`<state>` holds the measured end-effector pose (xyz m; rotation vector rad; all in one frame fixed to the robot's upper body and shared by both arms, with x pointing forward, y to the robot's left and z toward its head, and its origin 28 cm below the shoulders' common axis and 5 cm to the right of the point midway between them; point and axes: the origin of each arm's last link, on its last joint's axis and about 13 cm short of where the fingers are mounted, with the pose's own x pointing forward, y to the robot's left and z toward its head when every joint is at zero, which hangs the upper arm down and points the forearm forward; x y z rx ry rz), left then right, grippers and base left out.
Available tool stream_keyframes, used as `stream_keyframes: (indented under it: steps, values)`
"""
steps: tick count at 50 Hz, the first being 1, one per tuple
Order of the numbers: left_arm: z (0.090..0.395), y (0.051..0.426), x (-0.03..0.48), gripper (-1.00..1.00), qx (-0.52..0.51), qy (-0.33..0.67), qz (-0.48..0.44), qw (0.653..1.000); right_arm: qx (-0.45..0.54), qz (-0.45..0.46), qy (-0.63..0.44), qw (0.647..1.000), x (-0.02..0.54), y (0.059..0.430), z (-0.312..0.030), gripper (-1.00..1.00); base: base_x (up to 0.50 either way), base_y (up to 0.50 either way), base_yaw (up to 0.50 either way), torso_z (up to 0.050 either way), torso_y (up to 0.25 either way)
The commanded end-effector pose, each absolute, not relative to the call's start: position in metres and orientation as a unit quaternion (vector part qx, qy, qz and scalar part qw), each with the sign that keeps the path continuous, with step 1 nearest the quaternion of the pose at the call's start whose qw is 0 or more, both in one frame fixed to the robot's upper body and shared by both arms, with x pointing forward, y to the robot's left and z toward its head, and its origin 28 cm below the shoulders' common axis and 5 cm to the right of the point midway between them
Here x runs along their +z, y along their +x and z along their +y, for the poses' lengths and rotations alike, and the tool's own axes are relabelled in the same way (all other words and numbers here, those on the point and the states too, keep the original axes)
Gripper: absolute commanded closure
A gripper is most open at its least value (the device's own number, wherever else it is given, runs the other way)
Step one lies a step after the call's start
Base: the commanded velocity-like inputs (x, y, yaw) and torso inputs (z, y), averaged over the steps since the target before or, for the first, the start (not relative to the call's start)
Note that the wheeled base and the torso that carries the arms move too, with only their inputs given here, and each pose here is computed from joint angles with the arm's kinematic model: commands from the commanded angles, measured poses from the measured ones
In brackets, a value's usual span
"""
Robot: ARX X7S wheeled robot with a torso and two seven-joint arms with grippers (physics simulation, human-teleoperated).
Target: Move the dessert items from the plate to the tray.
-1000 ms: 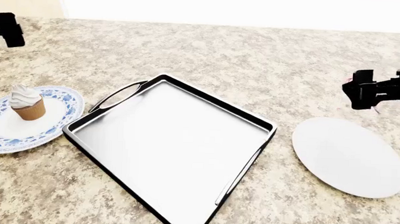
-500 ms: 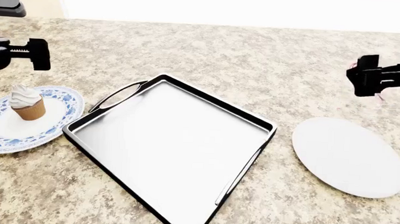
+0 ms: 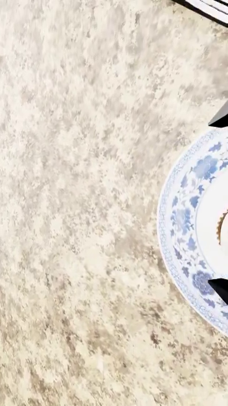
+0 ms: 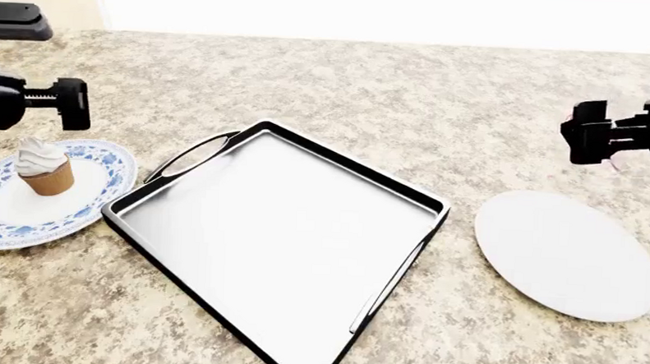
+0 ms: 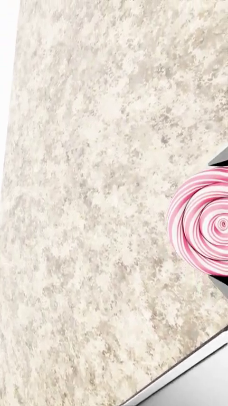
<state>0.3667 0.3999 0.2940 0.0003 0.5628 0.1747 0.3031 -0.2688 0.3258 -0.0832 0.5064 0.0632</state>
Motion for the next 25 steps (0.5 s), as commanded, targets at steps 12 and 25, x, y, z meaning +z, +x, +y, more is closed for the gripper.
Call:
stream_keyframes:
  steps: [12, 25]
  values:
    - [0.396, 0.360, 0.286, -1.00, 0.095, -0.041, 0.331, 0.938, 0.029, 0.258, -0.045, 0.965, 0.317, 0.311, -0.270, 1.00, 0.00, 0.00, 0.00, 0.000, 0.000]
    - [0.396, 0.363, 0.283, -1.00, 0.114, -0.018, 0.322, 0.940, 0.028, 0.258, -0.044, 0.965, 0.317, 0.309, -0.271, 1.00, 0.00, 0.00, 0.00, 0.000, 0.000]
